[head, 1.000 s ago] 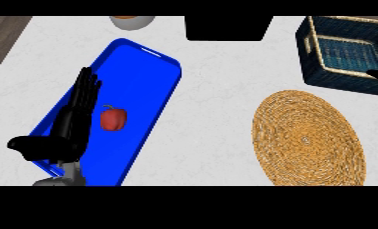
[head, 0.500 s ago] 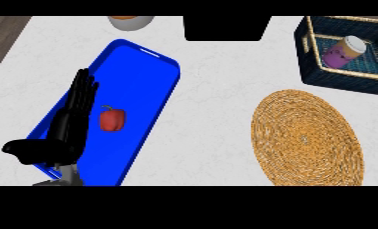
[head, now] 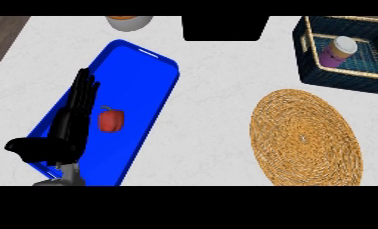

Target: Pick the can from the placemat and place it in the basket

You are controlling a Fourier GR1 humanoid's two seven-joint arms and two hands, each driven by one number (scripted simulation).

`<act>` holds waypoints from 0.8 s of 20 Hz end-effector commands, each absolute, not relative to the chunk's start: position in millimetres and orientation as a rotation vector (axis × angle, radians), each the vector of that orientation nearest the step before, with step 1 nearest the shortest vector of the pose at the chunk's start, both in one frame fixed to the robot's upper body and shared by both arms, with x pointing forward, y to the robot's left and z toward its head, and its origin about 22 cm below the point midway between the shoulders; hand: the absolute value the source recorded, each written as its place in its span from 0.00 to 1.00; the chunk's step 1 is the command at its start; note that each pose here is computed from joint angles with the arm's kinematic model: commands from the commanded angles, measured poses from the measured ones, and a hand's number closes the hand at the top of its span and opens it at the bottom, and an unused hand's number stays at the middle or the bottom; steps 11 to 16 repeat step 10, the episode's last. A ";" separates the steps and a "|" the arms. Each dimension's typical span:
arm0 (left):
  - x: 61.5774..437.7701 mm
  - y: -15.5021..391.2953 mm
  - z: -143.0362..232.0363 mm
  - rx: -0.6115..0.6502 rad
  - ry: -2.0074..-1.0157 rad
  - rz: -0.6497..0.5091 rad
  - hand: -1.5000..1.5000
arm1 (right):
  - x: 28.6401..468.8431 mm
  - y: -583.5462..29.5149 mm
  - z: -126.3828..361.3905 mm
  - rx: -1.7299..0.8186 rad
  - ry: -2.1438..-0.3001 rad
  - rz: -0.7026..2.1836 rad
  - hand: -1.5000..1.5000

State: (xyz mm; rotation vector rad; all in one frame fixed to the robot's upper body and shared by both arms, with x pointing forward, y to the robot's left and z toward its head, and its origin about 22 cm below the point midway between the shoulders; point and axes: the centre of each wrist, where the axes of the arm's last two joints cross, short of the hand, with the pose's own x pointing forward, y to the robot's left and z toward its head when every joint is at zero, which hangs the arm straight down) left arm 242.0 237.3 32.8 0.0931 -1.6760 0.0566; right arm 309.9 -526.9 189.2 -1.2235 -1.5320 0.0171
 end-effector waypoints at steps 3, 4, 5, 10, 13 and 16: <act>241.1 237.0 39.4 0.085 -1.680 0.074 0.50 | 262.3 -573.3 216.2 -1.156 -1.609 -0.116 0.00; 246.3 236.5 28.1 0.104 -1.672 0.048 0.50 | 255.1 -580.2 230.3 -1.157 -1.630 -0.088 0.00; 247.4 224.2 40.1 0.080 -1.679 0.051 0.50 | 245.8 -593.6 216.3 -1.180 -1.593 -0.082 0.00; 235.3 242.1 24.6 0.099 -1.679 0.069 0.50 | 208.3 -613.2 237.3 -1.038 -1.687 -0.105 0.00; 235.3 242.1 24.6 0.099 -1.679 0.069 0.50 | 208.3 -613.2 237.3 -1.038 -1.687 -0.105 0.00; 235.3 242.1 24.6 0.099 -1.679 0.069 0.50 | 208.3 -613.2 237.3 -1.038 -1.687 -0.105 0.00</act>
